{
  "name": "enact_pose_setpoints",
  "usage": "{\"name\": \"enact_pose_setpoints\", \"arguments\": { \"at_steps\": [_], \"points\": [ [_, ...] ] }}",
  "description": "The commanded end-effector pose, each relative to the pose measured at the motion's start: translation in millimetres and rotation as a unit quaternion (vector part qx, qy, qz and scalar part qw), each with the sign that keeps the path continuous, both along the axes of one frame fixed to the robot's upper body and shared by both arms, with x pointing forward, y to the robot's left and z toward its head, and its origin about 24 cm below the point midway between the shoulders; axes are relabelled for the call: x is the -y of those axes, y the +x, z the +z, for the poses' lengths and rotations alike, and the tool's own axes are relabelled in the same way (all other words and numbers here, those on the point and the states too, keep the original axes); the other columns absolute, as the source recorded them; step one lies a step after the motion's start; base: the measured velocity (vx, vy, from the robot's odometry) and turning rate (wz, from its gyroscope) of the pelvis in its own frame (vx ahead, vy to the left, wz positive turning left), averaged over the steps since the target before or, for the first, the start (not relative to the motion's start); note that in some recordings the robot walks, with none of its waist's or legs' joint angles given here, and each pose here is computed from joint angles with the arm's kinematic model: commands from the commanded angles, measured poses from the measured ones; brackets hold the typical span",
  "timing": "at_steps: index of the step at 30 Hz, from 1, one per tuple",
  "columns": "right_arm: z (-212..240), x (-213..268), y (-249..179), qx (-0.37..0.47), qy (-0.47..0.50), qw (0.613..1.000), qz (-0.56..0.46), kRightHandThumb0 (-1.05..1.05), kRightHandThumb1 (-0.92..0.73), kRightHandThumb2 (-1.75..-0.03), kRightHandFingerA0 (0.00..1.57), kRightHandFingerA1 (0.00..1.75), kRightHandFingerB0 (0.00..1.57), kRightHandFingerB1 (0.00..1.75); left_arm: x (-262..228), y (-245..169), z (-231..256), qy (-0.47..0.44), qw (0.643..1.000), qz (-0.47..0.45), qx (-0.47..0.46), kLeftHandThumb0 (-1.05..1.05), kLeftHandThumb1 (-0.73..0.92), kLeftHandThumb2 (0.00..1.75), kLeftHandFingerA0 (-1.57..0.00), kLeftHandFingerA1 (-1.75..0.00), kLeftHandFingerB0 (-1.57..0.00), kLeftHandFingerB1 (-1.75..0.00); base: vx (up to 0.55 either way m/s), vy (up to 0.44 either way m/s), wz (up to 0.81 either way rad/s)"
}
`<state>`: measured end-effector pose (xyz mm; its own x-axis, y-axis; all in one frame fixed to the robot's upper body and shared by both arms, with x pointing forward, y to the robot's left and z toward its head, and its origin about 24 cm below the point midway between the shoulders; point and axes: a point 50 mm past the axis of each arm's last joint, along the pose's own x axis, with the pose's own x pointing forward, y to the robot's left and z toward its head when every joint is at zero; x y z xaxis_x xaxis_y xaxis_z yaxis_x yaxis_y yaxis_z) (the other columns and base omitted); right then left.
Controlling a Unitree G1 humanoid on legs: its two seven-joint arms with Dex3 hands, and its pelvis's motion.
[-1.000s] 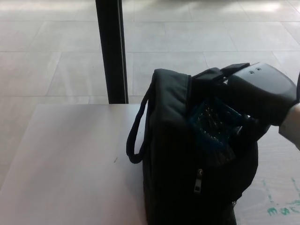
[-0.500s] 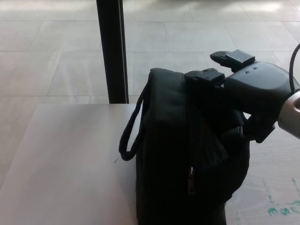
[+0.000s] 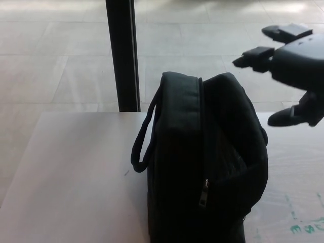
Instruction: The robot uses its right hand to pick up the cube kept on the middle of the desk and put it inside the bag next to it
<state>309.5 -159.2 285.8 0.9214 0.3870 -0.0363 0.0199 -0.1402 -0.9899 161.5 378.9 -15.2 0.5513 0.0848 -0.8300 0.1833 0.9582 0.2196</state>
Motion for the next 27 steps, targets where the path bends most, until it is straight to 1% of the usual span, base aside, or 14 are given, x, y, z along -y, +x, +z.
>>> {"name": "enact_pose_setpoints", "arguments": {
  "at_steps": [1, 3, 6, 7, 9, 11, 12, 14, 15, 20, 21, 23, 26, 27],
  "points": [
    [29, 34, -15, 0.016, 0.158, 0.987, -0.02, -0.68, -0.5, -0.84, 0.08, 0.48, 0.24, 0.44, -5, -5, 2, -0.005, 1.0, 0.018, -0.007, -0.47, 0.63, 0.58, -0.34, -0.54, -0.47, -0.48, 0.0, 0.0, 0.0],
    [36, 57, -30, 0.053, 0.218, 0.974, -0.036, -0.64, -0.51, -0.85, 0.15, 0.5, 0.27, 0.46, -5, -6, 1, 0.005, 1.0, 0.0, -0.01, -0.56, 0.48, 0.87, -0.3, -0.59, -0.39, -0.57, 0.0, 0.0, 0.0],
    [34, 81, -43, 0.075, 0.272, 0.958, -0.056, -0.5, -0.63, -0.58, 0.33, 0.47, 0.42, 0.36, -5, -8, 1, -0.001, 1.0, 0.002, -0.006, -0.5, 0.47, 0.89, -0.28, -0.58, -0.42, -0.6, 0.0, 0.0, 0.0],
    [30, 90, -47, 0.077, 0.296, 0.95, -0.07, -0.49, -0.62, -0.58, 0.34, 0.46, 0.43, 0.37, -5, -9, 1, -0.001, 1.0, 0.007, -0.004, -0.47, 0.65, 0.59, -0.34, -0.54, -0.46, -0.48, 0.0, 0.0, 0.0],
    [22, 109, -56, 0.078, 0.327, 0.937, -0.094, -0.46, -0.64, -0.6, 0.38, 0.46, 0.42, 0.4, -5, -10, 0, -0.003, 1.0, 0.016, -0.005, -0.44, 0.65, 0.58, -0.36, -0.54, -0.48, -0.49, 0.0, 0.0, 0.0],
    [14, 122, -62, 0.078, 0.342, 0.93, -0.113, -0.45, -0.63, -0.59, 0.38, 0.45, 0.4, 0.39, -5, -9, 0, -0.001, 1.0, 0.017, -0.006, -0.47, 0.47, 0.88, -0.29, -0.59, -0.43, -0.61, 0.0, 0.0, 0.0],
    [3, 137, -68, 0.084, 0.355, 0.92, -0.145, -0.52, -0.48, -0.84, 0.38, 0.57, 0.31, 0.5, -5, -7, 1, 0.005, 1.0, 0.005, -0.006, -0.48, 0.67, 0.58, -0.35, -0.52, -0.46, -0.48, 0.0, 0.0, 0.0],
    [-22, 165, -79, 0.093, 0.378, 0.9, -0.196, -0.42, -0.45, -0.82, 0.4, 0.59, 0.31, 0.5, -5, -7, 0, 0.0, 1.0, 0.009, -0.005, -0.48, 0.64, 0.58, -0.34, -0.53, -0.46, -0.48, 0.0, 0.0, 0.0],
    [-34, 178, -84, 0.097, 0.395, 0.886, -0.223, -0.39, -0.62, -0.57, 0.46, 0.47, 0.43, 0.38, -5, -7, 0, -0.003, 1.0, 0.012, -0.004, -0.47, 0.64, 0.58, -0.34, -0.54, -0.47, -0.49, 0.0, 0.0, 0.0],
    [-87, 223, -108, 0.115, 0.433, 0.833, -0.324, -0.39, -0.61, -0.57, 0.53, 0.54, 0.45, 0.41, -5, -11, -2, -0.006, 1.0, 0.025, -0.007, -0.44, 0.63, 0.58, -0.38, -0.54, -0.51, -0.48, 0.0, 0.0, 0.0],
    [-97, 230, -114, 0.114, 0.436, 0.825, -0.34, -0.5, -0.51, -0.82, 0.45, 0.6, 0.36, 0.5, -5, -11, -2, -0.006, 1.0, 0.028, -0.007, -0.44, 0.63, 0.58, -0.38, -0.55, -0.51, -0.49, 0.0, 0.0, 0.0],
    [-140, 253, -143, 0.126, 0.464, 0.777, -0.406, -0.48, -0.64, -0.59, 0.48, 0.51, 0.37, 0.38, -5, -10, -2, -0.012, 0.999, 0.04, -0.007, -0.45, 0.45, 0.87, -0.3, -0.59, -0.43, -0.61, 0.0, 0.0, 0.0],
    [-156, 263, -154, 0.145, 0.442, 0.751, -0.468, -0.5, -0.67, -0.6, 0.51, 0.45, 0.38, 0.35, -3, -8, -2, -0.004, 1.0, 0.022, -0.005, -0.48, 0.47, 0.88, -0.3, -0.59, -0.42, -0.61, 0.0, 0.0, 0.0],
    [-163, 264, -161, 0.149, 0.442, 0.736, -0.492, -0.48, -0.68, -0.6, 0.5, 0.45, 0.36, 0.34, -4, -8, -3, -0.006, 1.0, 0.027, -0.007, -0.45, 0.65, 0.59, -0.35, -0.53, -0.45, -0.49, 0.0, 0.0, 0.0]
  ]
}}
